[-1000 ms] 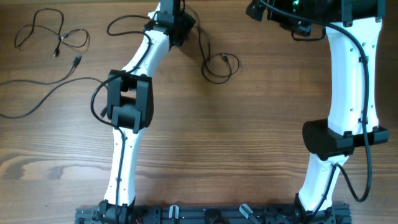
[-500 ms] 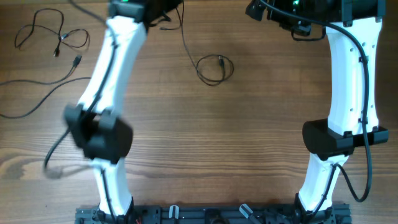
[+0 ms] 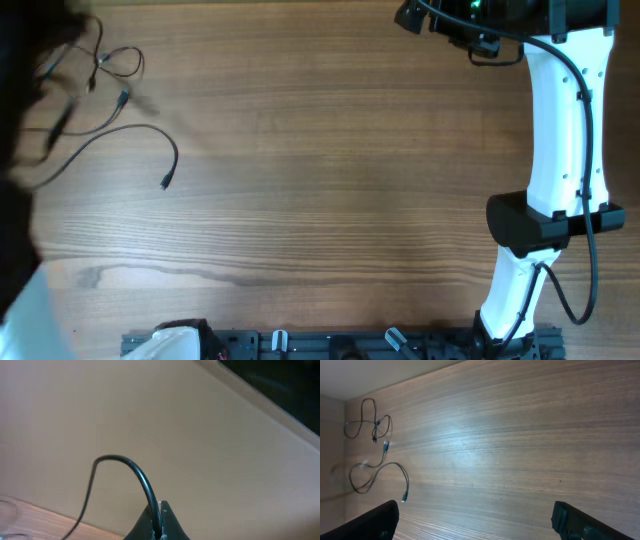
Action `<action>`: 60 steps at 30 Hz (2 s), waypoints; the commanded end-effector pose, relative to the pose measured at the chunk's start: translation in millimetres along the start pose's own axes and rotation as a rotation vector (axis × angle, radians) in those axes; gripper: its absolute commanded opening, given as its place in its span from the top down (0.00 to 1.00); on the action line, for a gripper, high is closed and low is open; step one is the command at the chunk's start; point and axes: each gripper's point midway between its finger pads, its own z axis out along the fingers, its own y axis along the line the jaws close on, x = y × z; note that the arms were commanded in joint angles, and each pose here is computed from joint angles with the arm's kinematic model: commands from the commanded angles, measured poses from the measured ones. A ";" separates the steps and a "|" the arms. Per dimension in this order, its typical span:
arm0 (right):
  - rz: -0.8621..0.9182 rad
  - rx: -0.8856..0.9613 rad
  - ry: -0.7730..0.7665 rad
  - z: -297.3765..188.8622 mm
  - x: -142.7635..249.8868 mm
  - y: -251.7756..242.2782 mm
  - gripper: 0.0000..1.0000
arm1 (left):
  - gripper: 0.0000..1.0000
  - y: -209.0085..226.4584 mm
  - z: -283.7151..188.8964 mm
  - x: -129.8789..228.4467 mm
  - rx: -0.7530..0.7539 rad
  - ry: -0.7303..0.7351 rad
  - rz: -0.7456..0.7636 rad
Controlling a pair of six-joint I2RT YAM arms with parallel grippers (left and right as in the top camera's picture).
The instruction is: Untangle cables
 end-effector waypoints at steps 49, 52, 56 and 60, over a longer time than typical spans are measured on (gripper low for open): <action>-0.002 -0.024 -0.014 6.3 -6.0 5.9 0.01 | 0.84 487.8 -30.2 224.9 -1.511 0.608 -0.633; -0.003 -0.025 -0.018 6.3 -6.9 6.3 0.00 | 0.76 459.3 21.9 244.7 -1.115 0.757 -0.690; -0.004 -0.027 -0.023 6.2 -8.2 6.9 0.00 | 0.72 459.5 21.9 280.4 -1.077 0.902 -0.572; -0.002 -0.023 -0.013 6.5 -5.8 5.8 0.00 | 0.73 510.0 -5.8 305.4 -1.345 0.805 -0.522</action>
